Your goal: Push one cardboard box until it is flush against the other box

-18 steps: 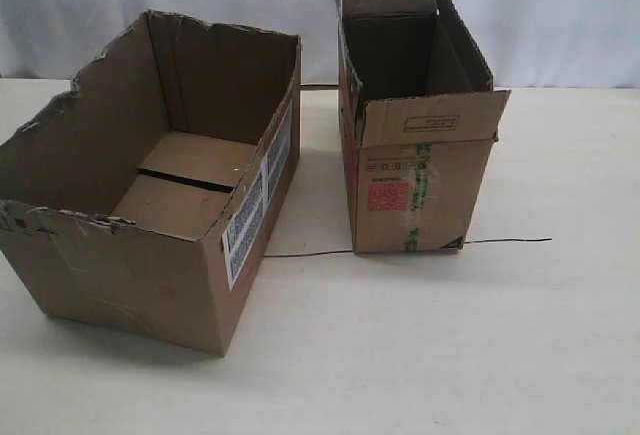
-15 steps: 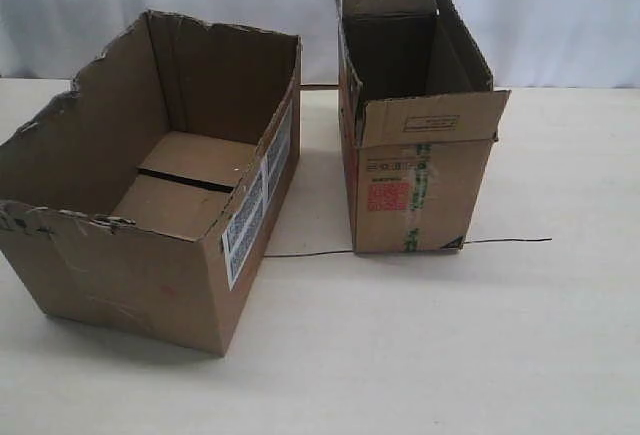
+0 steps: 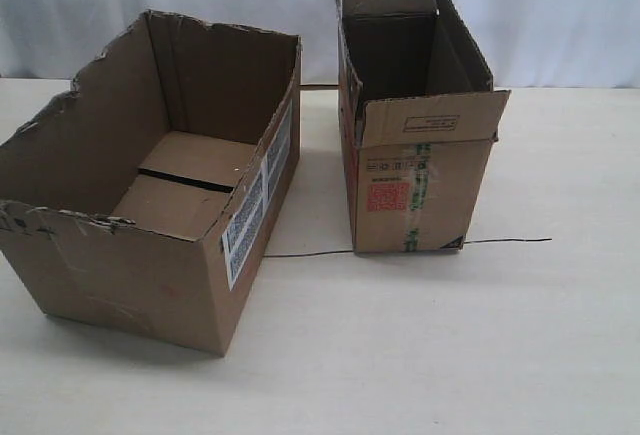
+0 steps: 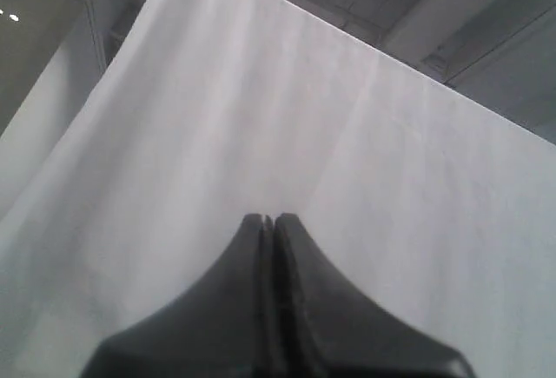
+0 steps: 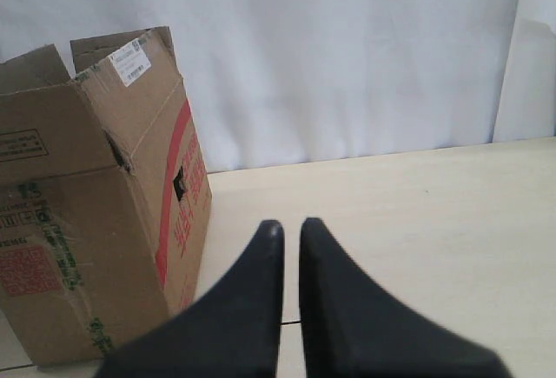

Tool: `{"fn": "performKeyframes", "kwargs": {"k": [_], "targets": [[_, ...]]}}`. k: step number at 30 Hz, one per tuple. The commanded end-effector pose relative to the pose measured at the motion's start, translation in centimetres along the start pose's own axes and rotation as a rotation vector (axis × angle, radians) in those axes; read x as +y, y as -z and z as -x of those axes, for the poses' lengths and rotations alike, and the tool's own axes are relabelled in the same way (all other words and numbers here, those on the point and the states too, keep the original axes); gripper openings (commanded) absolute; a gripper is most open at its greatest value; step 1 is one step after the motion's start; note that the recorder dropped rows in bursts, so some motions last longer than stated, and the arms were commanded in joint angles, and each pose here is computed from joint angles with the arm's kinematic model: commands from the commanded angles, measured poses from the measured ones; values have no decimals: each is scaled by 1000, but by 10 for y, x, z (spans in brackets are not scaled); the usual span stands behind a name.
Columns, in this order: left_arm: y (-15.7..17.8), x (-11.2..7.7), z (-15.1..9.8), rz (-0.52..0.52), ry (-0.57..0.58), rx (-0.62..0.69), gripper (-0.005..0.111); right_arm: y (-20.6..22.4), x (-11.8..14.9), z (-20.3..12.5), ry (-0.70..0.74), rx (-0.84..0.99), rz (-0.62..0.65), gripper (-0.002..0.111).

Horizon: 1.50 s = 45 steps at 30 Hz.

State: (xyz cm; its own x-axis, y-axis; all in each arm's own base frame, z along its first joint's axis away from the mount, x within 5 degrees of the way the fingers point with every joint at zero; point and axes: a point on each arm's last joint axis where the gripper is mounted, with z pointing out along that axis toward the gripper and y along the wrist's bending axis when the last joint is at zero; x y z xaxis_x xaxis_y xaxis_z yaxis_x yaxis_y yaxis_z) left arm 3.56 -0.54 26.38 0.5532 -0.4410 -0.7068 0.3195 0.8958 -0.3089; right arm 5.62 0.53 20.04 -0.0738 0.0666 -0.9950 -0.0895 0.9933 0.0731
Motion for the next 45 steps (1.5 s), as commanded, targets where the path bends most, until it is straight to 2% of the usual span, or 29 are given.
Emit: {"fn": "performKeyframes", "kwargs": {"k": [1, 3, 4, 5, 6, 10, 14, 19, 22, 25, 28, 31, 34, 36, 40, 45], "targets": [[1, 9, 3, 98, 179, -51, 0, 0, 0, -2, -3, 4, -2, 5], [2, 17, 1, 185, 293, -41, 0, 0, 0, -2, -3, 4, -2, 5], [2, 19, -2, 210, 315, -15, 0, 0, 0, -2, -3, 4, -2, 5], [4, 22, -14, 269, 331, 107, 0, 0, 0, -2, -3, 4, -2, 5], [3, 21, -15, 284, 323, 161, 0, 0, 0, -2, -3, 4, -2, 5], [-4, 7, -5, 314, 91, 494, 0, 0, 0, -2, -3, 4, -2, 5], [0, 8, -8, 401, 9, 735, 0, 0, 0, -2, -3, 4, -2, 5], [-10, 15, -19, 446, -9, 844, 0, 0, 0, -2, -3, 4, -2, 5], [-16, 20, -28, 443, -69, 917, 0, 0, 0, -2, -3, 4, -2, 5], [-23, 24, -37, 451, -71, 988, 0, 0, 0, -2, -3, 4, -2, 5], [-31, 24, -46, 415, -83, 1103, 0, 0, 0, -2, -3, 4, -2, 5], [-38, 23, -56, 331, -125, 1240, 0, 0, 0, -2, -3, 4, -2, 5], [-42, 21, -73, 237, -94, 1381, 0, 0, 0, -2, -3, 4, -2, 5], [-45, 19, -83, 160, -60, 1429, 0, 0, 0, -2, -3, 4, -2, 5], [-52, 12, -91, 11, -23, 1451, 0, 0, 0, -2, -3, 4, -2, 5], [-52, 12, -92, 3, -35, 1452, 0, 0, 0, -2, -3, 4, -2, 5]]}}
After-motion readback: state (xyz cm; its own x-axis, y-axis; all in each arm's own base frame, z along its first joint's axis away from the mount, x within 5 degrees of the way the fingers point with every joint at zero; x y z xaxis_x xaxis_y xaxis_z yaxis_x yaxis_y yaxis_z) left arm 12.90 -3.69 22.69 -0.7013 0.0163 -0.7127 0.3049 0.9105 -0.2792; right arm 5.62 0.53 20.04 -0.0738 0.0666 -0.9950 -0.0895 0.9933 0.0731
